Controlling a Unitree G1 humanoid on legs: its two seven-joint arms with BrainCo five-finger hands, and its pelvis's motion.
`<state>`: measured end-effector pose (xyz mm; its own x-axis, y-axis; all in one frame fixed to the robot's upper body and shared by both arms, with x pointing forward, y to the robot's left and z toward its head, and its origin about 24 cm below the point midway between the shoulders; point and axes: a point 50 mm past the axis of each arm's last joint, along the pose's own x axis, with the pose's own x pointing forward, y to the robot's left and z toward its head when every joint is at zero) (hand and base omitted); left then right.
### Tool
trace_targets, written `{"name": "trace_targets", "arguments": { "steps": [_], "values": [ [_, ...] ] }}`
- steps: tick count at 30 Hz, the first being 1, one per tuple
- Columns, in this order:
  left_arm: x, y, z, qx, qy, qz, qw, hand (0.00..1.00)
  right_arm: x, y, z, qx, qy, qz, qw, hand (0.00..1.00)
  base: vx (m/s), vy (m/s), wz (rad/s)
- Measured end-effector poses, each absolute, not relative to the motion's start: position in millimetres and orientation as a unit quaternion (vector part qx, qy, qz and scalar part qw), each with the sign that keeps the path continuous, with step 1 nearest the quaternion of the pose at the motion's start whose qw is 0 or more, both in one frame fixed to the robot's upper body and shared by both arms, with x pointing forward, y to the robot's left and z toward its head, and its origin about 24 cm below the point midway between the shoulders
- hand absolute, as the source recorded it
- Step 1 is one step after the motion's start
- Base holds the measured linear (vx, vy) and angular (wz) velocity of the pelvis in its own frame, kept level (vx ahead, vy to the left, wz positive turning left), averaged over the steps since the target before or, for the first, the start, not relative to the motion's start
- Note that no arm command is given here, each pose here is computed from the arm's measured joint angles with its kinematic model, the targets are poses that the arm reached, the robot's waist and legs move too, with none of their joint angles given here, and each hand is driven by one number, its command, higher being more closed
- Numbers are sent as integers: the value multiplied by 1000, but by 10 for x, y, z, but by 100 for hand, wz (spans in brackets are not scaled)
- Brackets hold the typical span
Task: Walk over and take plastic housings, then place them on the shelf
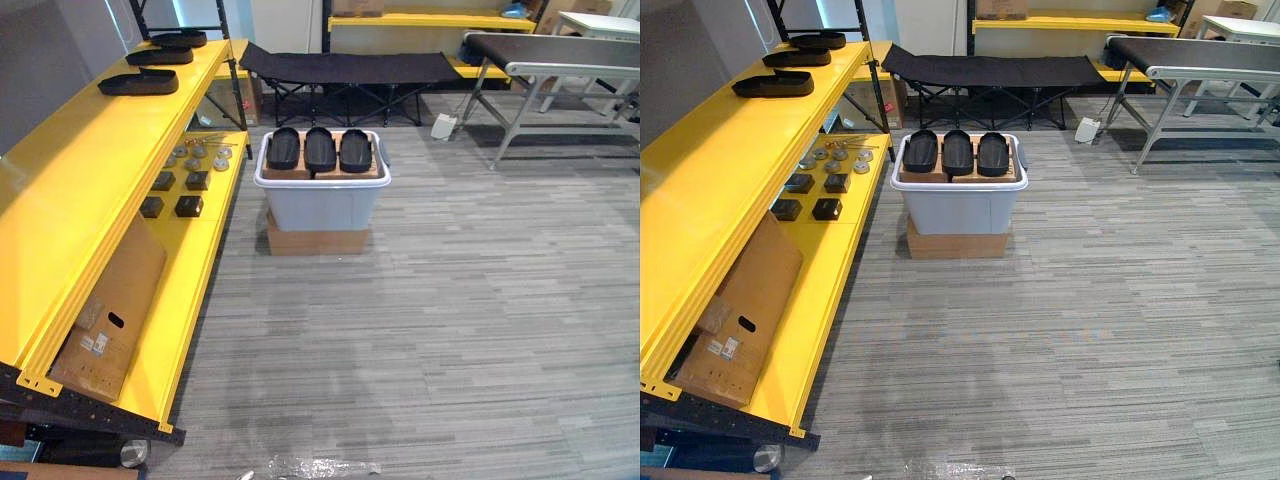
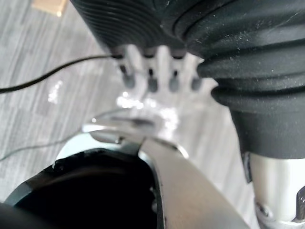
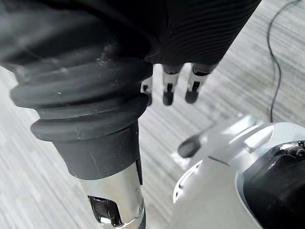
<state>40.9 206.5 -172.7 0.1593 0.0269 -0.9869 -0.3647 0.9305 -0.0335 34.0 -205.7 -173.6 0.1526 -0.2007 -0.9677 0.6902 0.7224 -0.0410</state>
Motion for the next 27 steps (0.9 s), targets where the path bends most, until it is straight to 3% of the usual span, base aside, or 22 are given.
{"name": "trace_targets", "arguments": {
  "steps": [8,18,27],
  "values": [
    [618,2160,-1686,-108,621,118,767,0,545,-2026,-1709,229,534,-302,756,0,-53,9,-9],
    [855,2103,-1656,-119,601,109,783,0,332,-2082,-1727,214,565,-300,738,0,328,-239,2],
    [951,1955,-1644,-214,560,145,787,0,596,-2336,-1650,159,534,-286,780,0,382,-176,9]
  ]
}}
